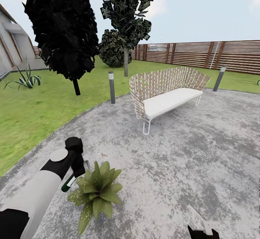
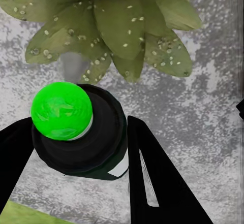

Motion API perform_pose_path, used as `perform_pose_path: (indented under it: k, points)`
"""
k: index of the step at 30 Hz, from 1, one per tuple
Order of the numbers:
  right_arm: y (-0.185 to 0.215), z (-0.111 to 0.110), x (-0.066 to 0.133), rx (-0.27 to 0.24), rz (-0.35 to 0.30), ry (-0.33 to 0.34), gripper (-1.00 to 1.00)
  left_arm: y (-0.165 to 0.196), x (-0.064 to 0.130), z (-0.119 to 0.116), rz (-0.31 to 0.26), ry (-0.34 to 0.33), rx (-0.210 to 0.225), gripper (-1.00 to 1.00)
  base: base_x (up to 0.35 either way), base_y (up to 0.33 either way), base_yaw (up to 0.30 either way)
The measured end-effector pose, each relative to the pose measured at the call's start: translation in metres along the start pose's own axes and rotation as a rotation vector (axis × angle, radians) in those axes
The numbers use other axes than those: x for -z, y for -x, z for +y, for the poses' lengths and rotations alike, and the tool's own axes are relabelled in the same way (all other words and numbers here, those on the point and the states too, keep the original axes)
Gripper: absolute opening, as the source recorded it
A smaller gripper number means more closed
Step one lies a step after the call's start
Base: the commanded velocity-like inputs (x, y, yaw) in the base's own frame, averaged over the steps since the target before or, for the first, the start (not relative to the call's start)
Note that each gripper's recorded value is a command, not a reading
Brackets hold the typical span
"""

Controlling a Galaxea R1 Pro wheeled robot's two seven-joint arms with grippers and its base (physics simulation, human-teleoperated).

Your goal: Pick up the pesticide atomizer in the garden and spray insectifuge to fully cover both potted plants in the garden.

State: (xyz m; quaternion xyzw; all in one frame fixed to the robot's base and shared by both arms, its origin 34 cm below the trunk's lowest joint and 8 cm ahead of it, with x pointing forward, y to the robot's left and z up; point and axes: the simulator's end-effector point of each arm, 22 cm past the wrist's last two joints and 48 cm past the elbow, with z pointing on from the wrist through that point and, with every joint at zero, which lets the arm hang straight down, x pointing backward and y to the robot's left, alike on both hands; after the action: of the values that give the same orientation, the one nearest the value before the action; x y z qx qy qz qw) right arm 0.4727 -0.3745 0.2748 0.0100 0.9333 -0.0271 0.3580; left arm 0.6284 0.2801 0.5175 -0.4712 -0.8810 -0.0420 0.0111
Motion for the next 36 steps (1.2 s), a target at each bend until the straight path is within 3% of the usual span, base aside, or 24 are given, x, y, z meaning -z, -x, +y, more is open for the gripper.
perform_pose_path:
  k: [11, 18, 27, 30, 36]
  points:
    - [0.000, 0.001, 0.000, -0.001, 0.001, 0.001, 1.00, -0.001, -0.002, 0.000, 0.003, 0.000, 0.002, -1.00, -0.240, -0.181, 0.259]
    - [0.000, 0.001, 0.000, -0.001, -0.001, 0.002, 1.00, -0.003, -0.004, -0.003, 0.008, -0.009, 0.002, -1.00, -0.051, -0.029, 0.259]
    - [0.000, -0.002, 0.000, 0.001, -0.001, -0.002, 1.00, -0.003, -0.007, -0.007, 0.012, -0.025, 0.001, -1.00, -0.001, 0.000, 0.027]
    - [0.000, -0.001, 0.000, 0.001, 0.000, -0.002, 1.00, 0.001, -0.005, -0.012, 0.023, -0.032, -0.023, -1.00, 0.000, 0.000, 0.001]
    - [0.000, -0.001, 0.000, 0.001, 0.000, -0.001, 1.00, 0.001, -0.005, -0.013, 0.028, -0.029, -0.030, -1.00, 0.040, -0.130, 0.000]
